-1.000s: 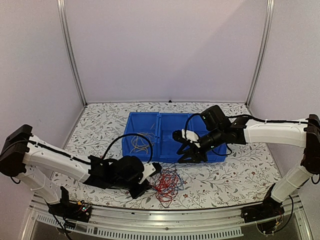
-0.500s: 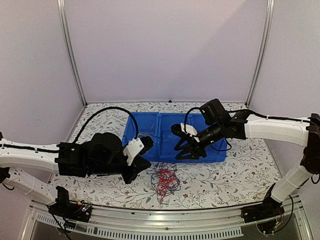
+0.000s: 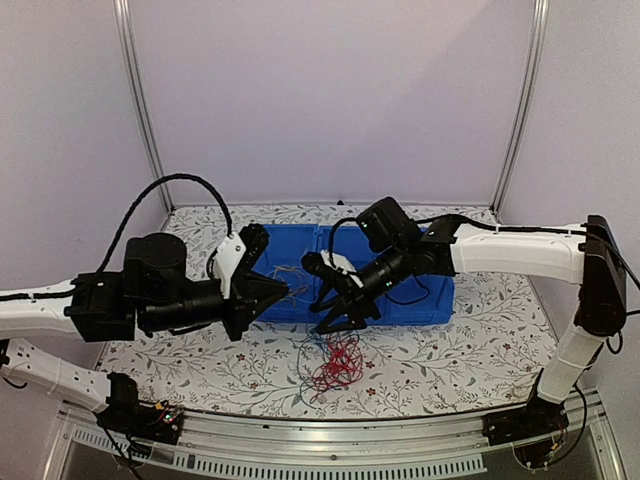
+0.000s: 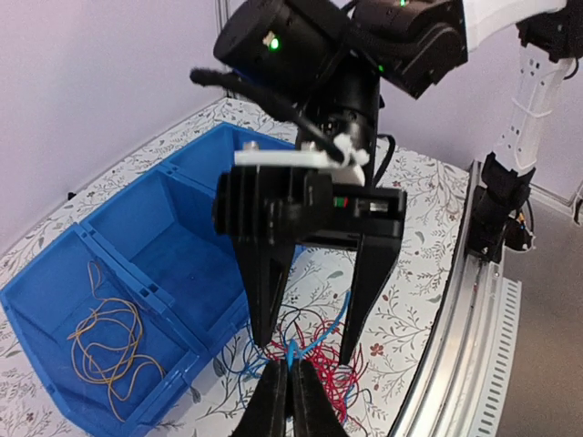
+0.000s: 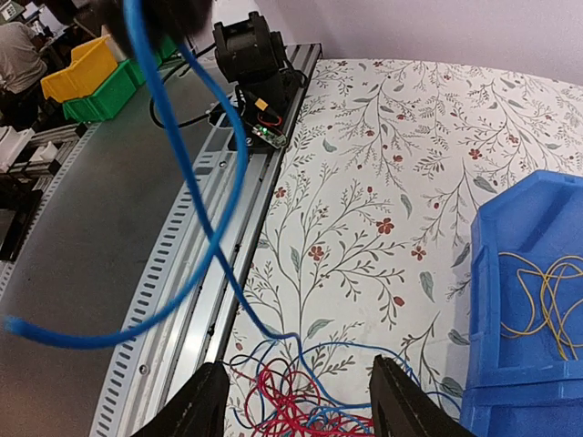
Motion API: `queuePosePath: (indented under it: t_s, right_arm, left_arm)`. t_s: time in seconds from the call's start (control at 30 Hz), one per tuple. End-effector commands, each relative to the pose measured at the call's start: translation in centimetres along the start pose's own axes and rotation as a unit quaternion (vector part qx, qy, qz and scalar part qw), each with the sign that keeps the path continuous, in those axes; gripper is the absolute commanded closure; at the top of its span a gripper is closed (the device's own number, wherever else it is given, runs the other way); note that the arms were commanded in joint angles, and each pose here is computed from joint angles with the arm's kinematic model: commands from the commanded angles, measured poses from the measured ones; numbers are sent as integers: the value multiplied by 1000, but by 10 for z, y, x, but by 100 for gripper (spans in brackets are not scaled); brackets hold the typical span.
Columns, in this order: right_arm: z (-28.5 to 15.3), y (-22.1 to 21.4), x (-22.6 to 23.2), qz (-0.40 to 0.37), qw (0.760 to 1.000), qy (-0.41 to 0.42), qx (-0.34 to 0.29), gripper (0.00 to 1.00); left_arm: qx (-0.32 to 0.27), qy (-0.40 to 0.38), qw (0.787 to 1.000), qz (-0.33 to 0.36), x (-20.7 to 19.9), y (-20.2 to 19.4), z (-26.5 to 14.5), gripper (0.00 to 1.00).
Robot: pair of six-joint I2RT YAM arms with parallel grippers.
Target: Untangle the cables
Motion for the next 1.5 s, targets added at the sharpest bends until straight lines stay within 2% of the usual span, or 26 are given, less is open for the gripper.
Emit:
queuePosePath:
  t_s: [0.0,0.1,0.2,0.43,0.57,0.67,0.73,0.83,1.1,1.23,1.3,1.47]
  right_arm:
    - [21,-7,-2,41,998,44,-11,43]
    - [38,-32,-5,84,994,69,-4,46]
    - [54,-56,-12,115,990,78,15,61]
    - [73,-90,-25,160,983,70,52,77]
    - [80,-105,-26,177,979,76,68,85]
    - [82,-112,-28,177,979,69,79,84]
    - [82,-113,-34,172,980,46,86,78]
    - [79,-117,-41,174,980,28,92,72]
    - [70,-120,-53,183,979,20,85,72]
    - [72,-124,-55,190,977,26,89,71]
    - [72,-123,-56,189,978,26,88,70]
    - [65,-119,-58,186,979,24,81,69]
  left_arm:
    - [-88,32,995,-19,14,56,-28,100]
    - [-126,49,991,-19,20,84,-46,100]
    - [-169,69,983,-11,26,119,-68,100]
    - [-276,153,949,24,51,227,-131,100]
    - [-299,191,934,45,58,257,-142,100]
    - [-295,212,930,52,60,258,-135,100]
    - [-295,229,926,52,63,256,-133,100]
    - [-326,248,911,40,69,266,-149,100]
    - [-433,316,843,47,93,352,-256,100]
    - [-443,369,813,81,99,373,-279,100]
    - [-436,383,809,96,98,373,-272,100]
    - [-393,392,823,118,93,360,-232,100]
Point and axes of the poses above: each gripper's point midway between its finger pads, its own z axis out along the fingers, its own x axis along the line the jaws close on, y = z × x, the point moved 4 cm from there along -z, back along the fingers, and after that the axes turned 4 degrees about z, right-handed, at the moved point
